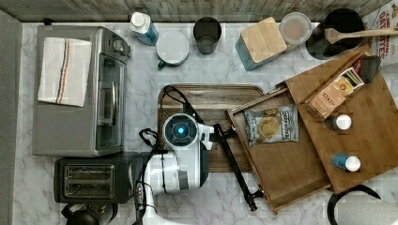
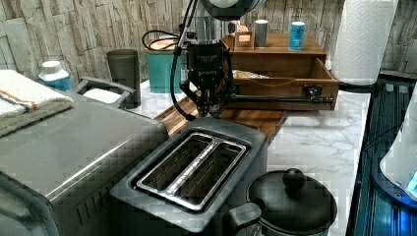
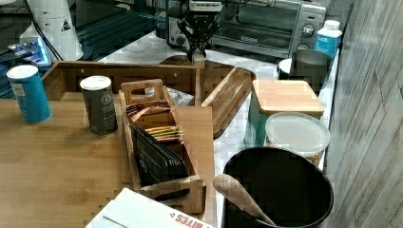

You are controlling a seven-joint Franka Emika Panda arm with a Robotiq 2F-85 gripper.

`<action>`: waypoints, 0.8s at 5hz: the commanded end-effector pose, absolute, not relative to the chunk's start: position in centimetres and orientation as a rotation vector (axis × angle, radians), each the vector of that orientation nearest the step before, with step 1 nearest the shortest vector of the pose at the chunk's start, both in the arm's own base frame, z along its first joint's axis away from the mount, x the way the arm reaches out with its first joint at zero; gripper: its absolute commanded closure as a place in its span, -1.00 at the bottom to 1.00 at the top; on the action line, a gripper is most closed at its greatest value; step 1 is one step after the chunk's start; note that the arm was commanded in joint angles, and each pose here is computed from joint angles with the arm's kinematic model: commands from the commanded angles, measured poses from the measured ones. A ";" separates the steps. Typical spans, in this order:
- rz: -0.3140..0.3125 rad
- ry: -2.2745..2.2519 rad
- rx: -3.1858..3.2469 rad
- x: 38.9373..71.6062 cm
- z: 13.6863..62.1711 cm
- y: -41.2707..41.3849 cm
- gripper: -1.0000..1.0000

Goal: Place the butter on the board.

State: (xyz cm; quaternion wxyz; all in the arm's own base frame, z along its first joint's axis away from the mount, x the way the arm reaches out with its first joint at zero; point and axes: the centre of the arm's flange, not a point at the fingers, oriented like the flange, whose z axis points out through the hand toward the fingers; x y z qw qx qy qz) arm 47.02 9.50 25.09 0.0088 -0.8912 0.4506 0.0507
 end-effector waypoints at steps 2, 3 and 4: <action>0.241 1.516 -2.758 45.2 23.7 12.5 -1.00; 0.218 1.494 -2.755 45.4 23.8 12.3 -1.00; 0.166 1.455 -2.763 45.8 23.9 11.6 -1.00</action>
